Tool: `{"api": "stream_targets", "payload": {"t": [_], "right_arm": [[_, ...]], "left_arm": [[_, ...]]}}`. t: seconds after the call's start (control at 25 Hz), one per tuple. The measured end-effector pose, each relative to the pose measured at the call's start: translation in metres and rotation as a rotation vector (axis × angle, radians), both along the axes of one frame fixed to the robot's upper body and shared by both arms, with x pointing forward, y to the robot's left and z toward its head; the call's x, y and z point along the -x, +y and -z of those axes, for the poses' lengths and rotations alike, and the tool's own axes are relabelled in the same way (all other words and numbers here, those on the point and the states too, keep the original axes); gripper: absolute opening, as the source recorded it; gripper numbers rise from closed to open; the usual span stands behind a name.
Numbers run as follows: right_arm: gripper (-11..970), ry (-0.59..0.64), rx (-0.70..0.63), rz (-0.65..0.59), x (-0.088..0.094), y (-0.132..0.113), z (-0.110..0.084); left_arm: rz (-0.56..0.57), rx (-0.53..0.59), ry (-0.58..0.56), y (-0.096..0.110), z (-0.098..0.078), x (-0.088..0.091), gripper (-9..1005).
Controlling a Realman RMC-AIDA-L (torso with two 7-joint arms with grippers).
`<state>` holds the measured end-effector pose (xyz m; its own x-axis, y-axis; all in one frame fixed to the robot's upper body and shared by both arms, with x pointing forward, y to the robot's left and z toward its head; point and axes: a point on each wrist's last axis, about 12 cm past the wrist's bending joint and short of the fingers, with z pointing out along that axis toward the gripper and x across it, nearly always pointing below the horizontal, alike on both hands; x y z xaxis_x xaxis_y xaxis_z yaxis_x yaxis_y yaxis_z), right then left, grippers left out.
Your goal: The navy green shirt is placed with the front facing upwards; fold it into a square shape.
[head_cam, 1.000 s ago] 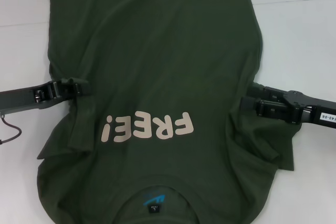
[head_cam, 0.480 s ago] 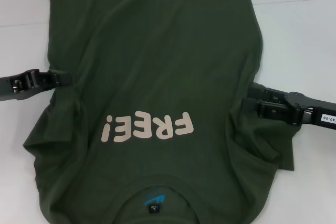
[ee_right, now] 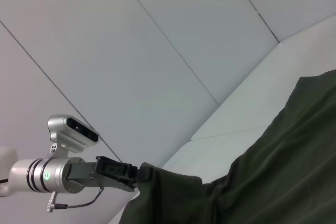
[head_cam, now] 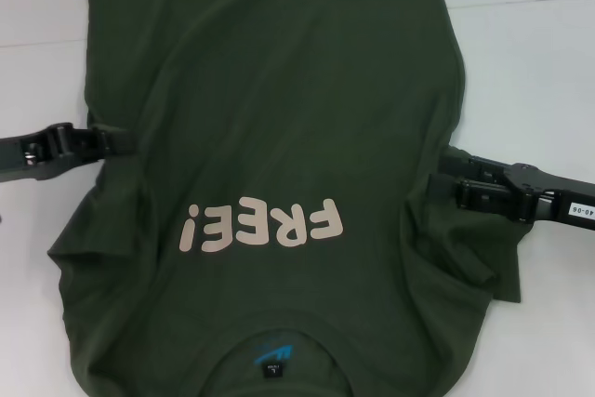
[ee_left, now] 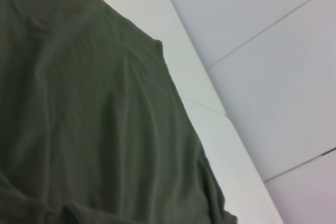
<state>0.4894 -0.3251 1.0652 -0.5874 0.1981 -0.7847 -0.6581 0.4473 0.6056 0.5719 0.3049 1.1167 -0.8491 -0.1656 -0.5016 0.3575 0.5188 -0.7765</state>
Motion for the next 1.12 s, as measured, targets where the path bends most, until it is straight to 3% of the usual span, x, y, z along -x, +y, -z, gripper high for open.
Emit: {"api": "stream_targets", "payload": {"t": [0.28, 0.72, 1.12], "right_arm": [[947, -0.003, 0.0, -0.003, -0.001, 0.001, -0.001], [946, -0.003, -0.003, -0.003, 0.0, 0.0, -0.001], [946, -0.005, -0.006, -0.003, 0.001, 0.0, -0.001]], "left_arm": [[0.019, 0.036, 0.023, -0.018, 0.01, 0.001, 127], [-0.057, 0.023, 0.006, -0.019, 0.02, -0.003, 153], [-0.042, 0.066, 0.009, -0.037, 0.026, 0.001, 207]]}}
